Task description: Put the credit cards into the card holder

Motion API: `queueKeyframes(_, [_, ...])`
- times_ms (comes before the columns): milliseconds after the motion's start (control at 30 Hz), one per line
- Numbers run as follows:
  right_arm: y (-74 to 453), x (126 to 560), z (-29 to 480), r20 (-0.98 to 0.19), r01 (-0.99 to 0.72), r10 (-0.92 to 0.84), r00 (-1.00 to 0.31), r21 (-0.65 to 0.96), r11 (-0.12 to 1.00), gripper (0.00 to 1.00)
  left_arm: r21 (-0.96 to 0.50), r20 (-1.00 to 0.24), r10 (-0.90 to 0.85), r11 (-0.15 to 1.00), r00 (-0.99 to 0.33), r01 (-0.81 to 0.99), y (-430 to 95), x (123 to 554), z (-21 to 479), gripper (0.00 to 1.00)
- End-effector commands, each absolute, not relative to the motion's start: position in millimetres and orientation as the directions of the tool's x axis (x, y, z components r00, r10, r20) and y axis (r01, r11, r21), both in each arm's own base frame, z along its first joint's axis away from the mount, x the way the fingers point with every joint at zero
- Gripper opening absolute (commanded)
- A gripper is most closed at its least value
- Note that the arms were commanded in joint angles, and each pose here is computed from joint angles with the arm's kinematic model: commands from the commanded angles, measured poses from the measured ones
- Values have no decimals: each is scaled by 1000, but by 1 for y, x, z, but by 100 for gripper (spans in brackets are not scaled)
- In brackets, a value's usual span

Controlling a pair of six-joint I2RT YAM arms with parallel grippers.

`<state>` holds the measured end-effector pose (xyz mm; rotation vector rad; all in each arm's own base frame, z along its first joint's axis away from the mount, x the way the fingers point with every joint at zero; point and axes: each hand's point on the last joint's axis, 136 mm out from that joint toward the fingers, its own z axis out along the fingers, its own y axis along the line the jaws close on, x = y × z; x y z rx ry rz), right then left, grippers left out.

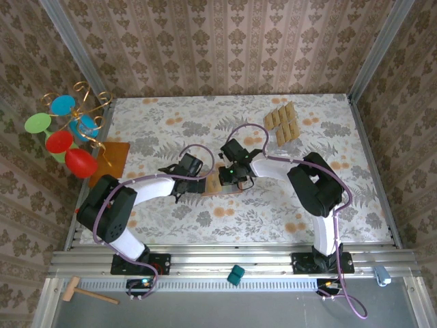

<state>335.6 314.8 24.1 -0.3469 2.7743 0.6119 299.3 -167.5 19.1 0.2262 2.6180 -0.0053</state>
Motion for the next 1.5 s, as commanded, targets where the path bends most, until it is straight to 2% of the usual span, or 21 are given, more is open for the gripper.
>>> queueKeyframes(0, [321, 327, 14, -279, -296, -200, -939, 362, 884, 0, 53, -424, 191, 981, -885, 186, -163, 288, -6, 100])
queueKeyframes(600, [294, 334, 49, -341, -295, -187, -921, 301, 907, 6, 57, -457, 168, 986, -874, 160, -152, 293, 15, 100])
queueKeyframes(1467, [314, 321, 18, -274, -298, -210, -939, 335, 894, 4, 73, -424, 158, 987, -892, 140, -138, 283, 2, 100])
